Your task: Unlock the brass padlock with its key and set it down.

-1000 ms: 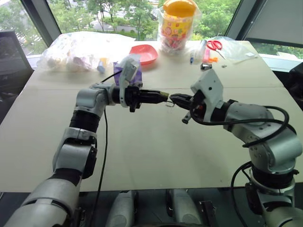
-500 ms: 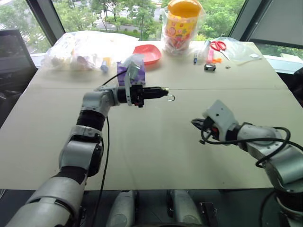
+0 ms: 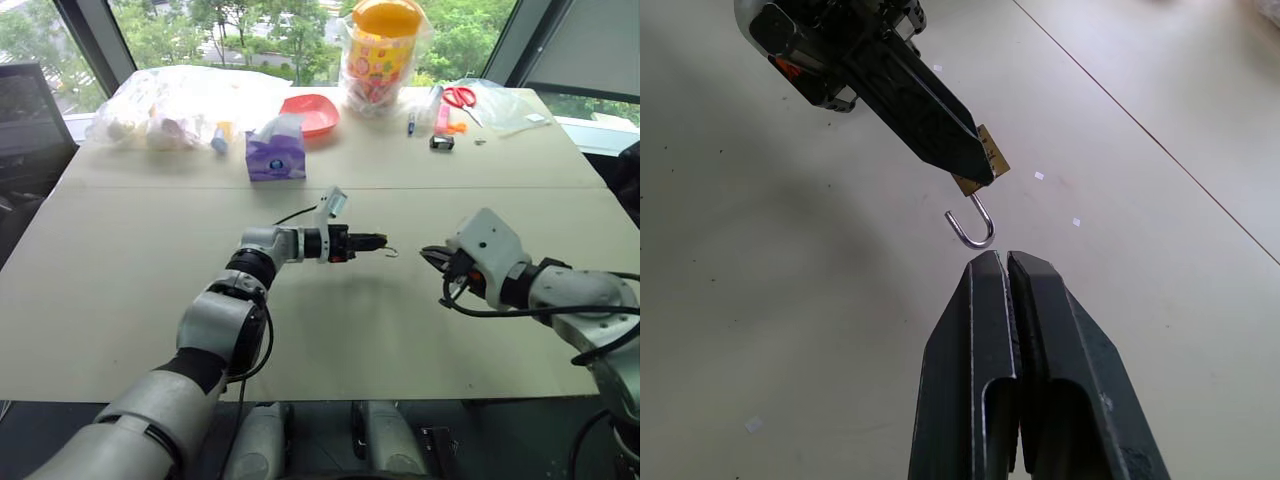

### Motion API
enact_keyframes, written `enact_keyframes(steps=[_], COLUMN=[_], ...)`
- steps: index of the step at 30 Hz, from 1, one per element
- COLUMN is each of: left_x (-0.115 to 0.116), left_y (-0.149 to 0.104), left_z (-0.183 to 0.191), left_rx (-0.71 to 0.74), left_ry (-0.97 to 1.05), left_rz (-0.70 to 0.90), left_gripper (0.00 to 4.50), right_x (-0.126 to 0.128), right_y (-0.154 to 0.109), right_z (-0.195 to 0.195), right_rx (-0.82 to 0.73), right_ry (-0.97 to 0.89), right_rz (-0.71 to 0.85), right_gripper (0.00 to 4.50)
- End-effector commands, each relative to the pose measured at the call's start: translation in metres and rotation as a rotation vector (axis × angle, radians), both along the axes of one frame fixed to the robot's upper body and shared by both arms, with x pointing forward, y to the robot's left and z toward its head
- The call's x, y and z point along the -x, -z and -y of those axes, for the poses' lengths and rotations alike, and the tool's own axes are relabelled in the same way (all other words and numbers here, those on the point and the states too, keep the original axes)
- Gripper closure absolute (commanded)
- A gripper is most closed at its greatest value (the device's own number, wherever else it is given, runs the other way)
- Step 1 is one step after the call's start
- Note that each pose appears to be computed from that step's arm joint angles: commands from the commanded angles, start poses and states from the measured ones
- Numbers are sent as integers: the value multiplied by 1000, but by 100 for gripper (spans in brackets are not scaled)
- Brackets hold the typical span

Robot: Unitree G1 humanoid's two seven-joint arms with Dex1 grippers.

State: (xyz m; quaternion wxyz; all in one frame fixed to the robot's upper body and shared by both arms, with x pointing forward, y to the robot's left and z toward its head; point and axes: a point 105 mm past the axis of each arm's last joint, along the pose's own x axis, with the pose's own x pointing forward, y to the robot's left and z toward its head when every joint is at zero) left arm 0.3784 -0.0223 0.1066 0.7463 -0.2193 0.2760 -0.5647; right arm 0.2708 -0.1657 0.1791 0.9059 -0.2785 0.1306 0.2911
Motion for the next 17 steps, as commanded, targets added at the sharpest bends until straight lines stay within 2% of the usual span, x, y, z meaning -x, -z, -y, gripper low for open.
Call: enact_keyframes(steps=[1,4,7,10,14,17], left_x=[-2,-4,-23,-40,-35,-22], left_y=[-7,6,4,-24,-67,-79], left_z=[-1,-10,-33,-67,-102,-122], left_rx=[-6,-120,-213,-238,-160,-161], left_ry=[11,10,-88,-150,-183,-232], left_rz=[23,69,185,396,561,598], left_gripper=[240,141,141,141,141,141], right_x=[3,2,2,4,4,1], right_y=[-12,-11,-11,-9,-5,-5], right_z=[0,1,3,8,11,12], right_rx=[1,-2,-1,4,-31,-96], right_ry=[3,6,11,26,38,55], right_rz=[54,52,51,44,44,65], right_gripper=[450,450,450,450,450,450])
